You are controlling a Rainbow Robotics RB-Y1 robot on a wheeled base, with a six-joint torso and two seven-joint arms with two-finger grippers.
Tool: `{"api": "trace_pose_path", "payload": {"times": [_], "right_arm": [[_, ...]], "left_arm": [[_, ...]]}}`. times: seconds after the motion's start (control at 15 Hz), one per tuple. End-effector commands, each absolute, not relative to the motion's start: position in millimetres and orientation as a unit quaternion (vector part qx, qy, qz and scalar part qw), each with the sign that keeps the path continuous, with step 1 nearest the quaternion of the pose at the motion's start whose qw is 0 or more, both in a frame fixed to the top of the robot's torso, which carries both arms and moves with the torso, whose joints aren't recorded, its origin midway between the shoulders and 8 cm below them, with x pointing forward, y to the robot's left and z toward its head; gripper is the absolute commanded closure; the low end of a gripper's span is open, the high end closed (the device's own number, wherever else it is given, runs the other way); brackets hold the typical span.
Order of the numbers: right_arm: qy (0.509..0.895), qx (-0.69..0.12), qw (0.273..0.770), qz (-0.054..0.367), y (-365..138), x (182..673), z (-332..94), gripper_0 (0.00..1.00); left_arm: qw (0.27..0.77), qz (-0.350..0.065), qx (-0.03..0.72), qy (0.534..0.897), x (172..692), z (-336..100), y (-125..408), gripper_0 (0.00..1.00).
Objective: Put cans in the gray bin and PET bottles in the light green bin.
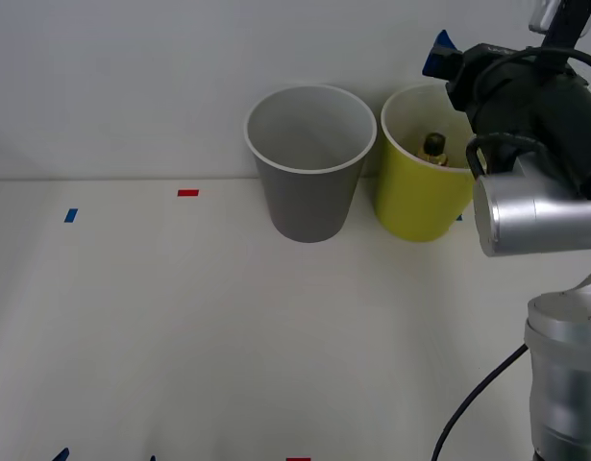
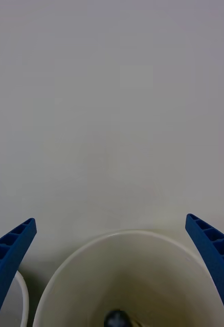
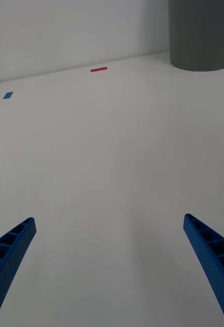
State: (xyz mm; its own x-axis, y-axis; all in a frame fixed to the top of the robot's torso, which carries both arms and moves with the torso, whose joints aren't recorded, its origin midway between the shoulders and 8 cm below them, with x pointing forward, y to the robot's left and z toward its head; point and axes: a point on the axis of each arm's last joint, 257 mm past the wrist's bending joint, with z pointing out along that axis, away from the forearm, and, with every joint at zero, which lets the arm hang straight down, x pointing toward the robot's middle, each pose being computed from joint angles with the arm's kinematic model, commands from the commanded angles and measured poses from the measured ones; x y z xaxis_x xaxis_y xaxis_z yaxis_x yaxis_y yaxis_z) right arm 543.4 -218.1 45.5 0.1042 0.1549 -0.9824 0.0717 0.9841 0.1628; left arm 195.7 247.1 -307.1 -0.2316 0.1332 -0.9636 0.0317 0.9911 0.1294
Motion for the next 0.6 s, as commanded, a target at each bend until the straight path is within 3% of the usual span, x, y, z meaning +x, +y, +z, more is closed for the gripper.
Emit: {"api": "trace_pose_path", "payload": {"times": [0.07, 0.6], "right_arm": [[0.670, 0.072, 0.738, 0.031, -214, 506, 30, 0.00], [0.717, 0.049, 0.695, 0.031, -232, 436, -48, 0.00]], "left_arm": [[0.618, 0.041, 0.053, 0.784, 196, -307, 247, 0.00], [0.618, 0.041, 0.053, 0.784, 196, -307, 247, 0.00]]}}
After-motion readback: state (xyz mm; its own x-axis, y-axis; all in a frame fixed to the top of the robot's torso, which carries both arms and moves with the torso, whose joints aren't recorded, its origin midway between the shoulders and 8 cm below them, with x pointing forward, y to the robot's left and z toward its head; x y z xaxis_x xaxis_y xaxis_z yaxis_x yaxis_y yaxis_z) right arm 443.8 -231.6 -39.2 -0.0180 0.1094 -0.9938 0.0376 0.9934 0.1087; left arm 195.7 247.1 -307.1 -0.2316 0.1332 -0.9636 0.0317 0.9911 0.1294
